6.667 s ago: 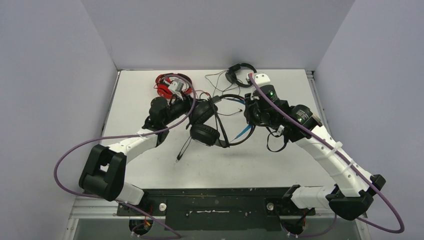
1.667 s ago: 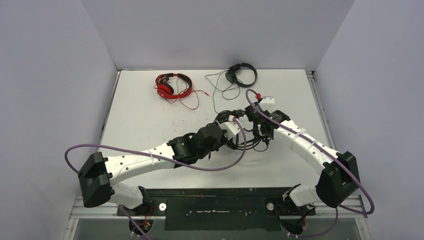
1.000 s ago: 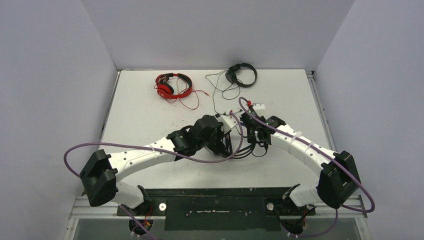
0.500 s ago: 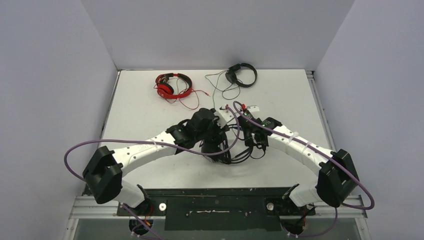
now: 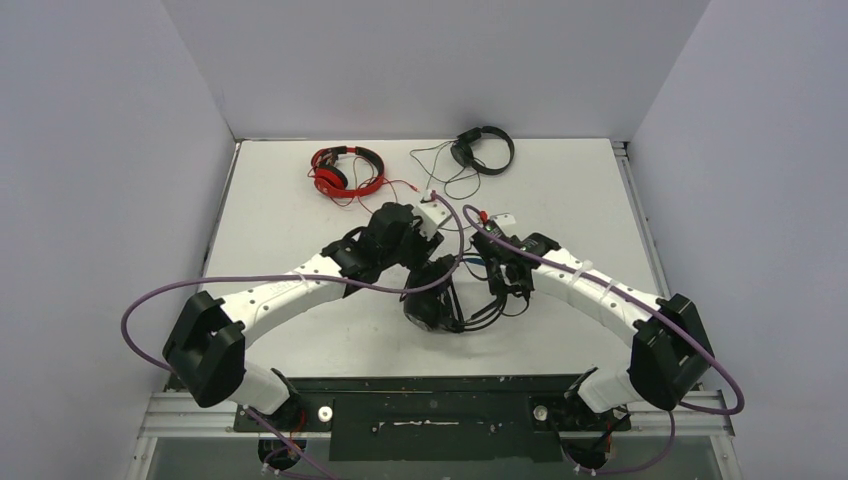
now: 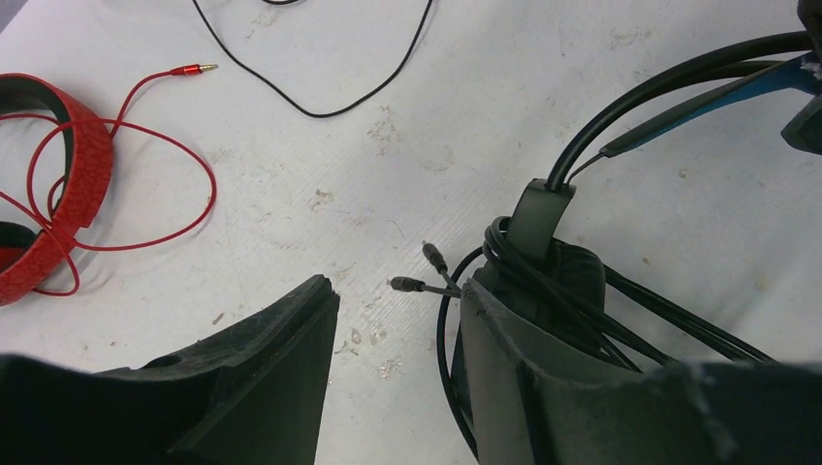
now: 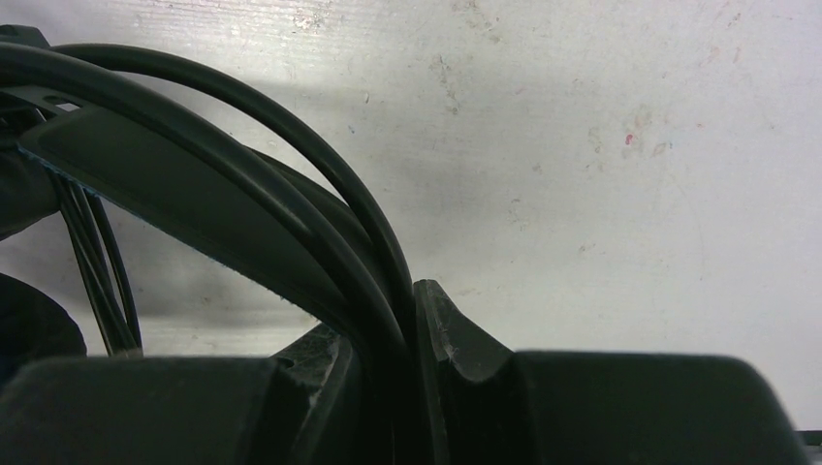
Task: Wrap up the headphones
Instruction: Wrap the headphones cable around the headphones.
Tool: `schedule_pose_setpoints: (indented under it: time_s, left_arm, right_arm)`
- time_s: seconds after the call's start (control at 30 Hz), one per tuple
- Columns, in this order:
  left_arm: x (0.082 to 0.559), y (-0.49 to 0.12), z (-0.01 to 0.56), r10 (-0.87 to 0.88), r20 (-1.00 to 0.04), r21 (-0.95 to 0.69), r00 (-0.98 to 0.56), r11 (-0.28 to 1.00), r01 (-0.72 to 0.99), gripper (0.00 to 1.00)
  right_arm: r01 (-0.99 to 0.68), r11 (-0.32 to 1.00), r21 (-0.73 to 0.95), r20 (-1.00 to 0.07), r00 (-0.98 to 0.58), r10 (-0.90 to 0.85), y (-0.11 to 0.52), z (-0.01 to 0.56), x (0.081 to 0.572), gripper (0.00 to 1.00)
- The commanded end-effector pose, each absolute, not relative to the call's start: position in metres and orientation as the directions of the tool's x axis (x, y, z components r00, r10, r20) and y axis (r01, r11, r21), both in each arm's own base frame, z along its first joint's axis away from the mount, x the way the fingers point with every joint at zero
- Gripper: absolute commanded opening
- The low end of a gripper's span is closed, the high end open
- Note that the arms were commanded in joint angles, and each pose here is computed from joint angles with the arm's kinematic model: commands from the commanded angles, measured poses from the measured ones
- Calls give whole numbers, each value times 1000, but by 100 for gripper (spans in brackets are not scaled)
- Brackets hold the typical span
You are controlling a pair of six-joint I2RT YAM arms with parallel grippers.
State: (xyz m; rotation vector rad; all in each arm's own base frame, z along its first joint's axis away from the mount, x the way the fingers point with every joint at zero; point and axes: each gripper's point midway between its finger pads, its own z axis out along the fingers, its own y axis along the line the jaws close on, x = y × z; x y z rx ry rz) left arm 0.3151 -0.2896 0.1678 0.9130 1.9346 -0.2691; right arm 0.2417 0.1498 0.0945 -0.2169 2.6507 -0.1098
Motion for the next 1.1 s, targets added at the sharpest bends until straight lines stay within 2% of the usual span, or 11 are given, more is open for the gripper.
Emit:
schedule_pose_setpoints:
  time_s: [0.0,0.17,0.47,0.6,0.77,0.93,1.07]
  left_arm:
    - [323,-301,193,376,-882,92,-283,729,679,47]
    - [324,-285,209,267,-893,-7,-362,797,604,47]
    - [301,-222,228,82,-860,-110,-504,934,340,65]
    - [282,-210,234,-1,-835,-200,-550,932,303,72]
    - [268,-202,236,-117,-785,-304,-608,928,214,92]
    - [265,-186,218,-214,-709,-354,-672,932,77,97]
    - [265,-171,219,-274,-695,-376,-664,926,12,97]
  right_arm:
    - [-139,990,-27,-526,-840,-133,174,120,259,0]
    - [-142,990,-20,-519,-844,-131,178,119,261,0]
    - [-161,986,31,-508,-853,-123,195,114,267,0]
    - [-154,987,55,-512,-853,-105,202,117,272,0]
    - [-155,982,111,-517,-852,-76,215,119,275,0]
    - [-154,977,150,-523,-851,-54,225,123,279,0]
    - [-140,975,169,-523,-852,-32,226,124,284,0]
